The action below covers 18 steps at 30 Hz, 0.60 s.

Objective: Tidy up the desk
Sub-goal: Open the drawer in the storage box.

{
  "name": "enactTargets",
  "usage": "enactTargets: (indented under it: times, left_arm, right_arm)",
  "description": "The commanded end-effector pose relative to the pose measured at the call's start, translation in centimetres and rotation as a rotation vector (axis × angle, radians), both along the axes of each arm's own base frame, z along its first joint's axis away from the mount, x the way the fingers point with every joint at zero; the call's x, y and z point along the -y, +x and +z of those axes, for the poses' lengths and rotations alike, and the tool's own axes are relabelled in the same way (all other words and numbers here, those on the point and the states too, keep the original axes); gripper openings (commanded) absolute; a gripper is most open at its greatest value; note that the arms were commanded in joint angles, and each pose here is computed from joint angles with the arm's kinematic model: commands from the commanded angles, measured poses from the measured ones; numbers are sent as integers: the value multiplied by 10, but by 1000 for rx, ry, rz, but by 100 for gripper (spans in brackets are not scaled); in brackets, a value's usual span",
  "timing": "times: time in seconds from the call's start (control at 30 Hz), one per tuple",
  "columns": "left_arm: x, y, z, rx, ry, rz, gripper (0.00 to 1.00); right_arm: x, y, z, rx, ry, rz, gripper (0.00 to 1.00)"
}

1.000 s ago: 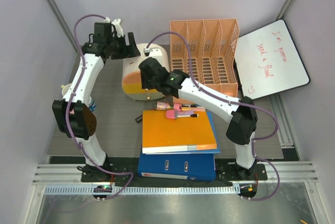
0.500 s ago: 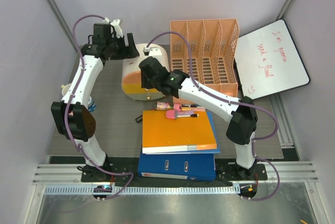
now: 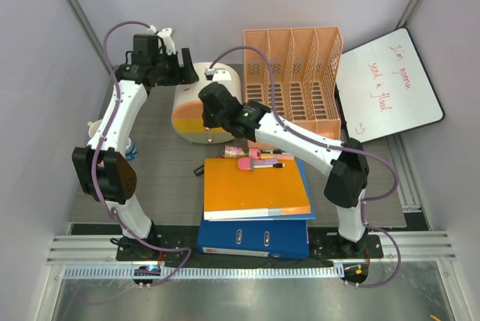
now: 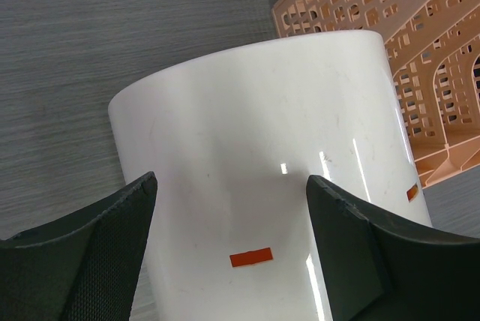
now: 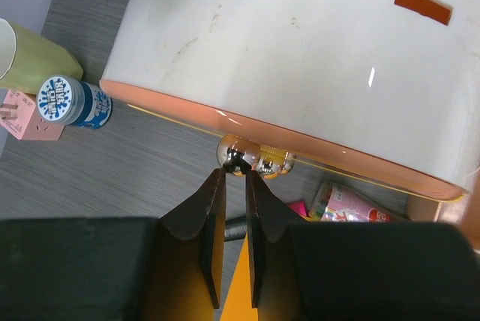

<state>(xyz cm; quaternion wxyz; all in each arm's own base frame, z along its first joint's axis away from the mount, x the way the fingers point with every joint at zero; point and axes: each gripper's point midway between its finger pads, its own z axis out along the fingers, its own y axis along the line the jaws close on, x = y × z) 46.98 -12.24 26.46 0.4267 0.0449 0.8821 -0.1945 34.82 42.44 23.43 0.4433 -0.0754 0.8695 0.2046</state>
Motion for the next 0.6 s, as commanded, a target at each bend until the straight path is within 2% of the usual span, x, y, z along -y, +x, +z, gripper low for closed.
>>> enactTargets:
  times: [0.0, 0.37, 0.43, 0.47, 0.5, 0.57]
  left_arm:
    - [-4, -4, 9, 33, 25, 0, 81]
    - [-4, -2, 8, 32, 22, 3, 80]
    - [-3, -2, 8, 30, 20, 2, 80]
    - [-3, -2, 7, 28, 18, 2, 80]
    - [-3, -2, 8, 31, 18, 2, 80]
    - [-3, -3, 9, 31, 17, 4, 79]
  right_arm:
    - [-2, -6, 13, 14, 59, 4, 20]
    - [18, -38, -10, -28, 27, -4, 18]
    - [17, -37, -7, -17, 32, 2, 26]
    - [16, -37, -5, -14, 34, 3, 33]
    - [13, -35, 3, 2, 44, 5, 46]
    - [12, -30, 11, 25, 44, 2, 56]
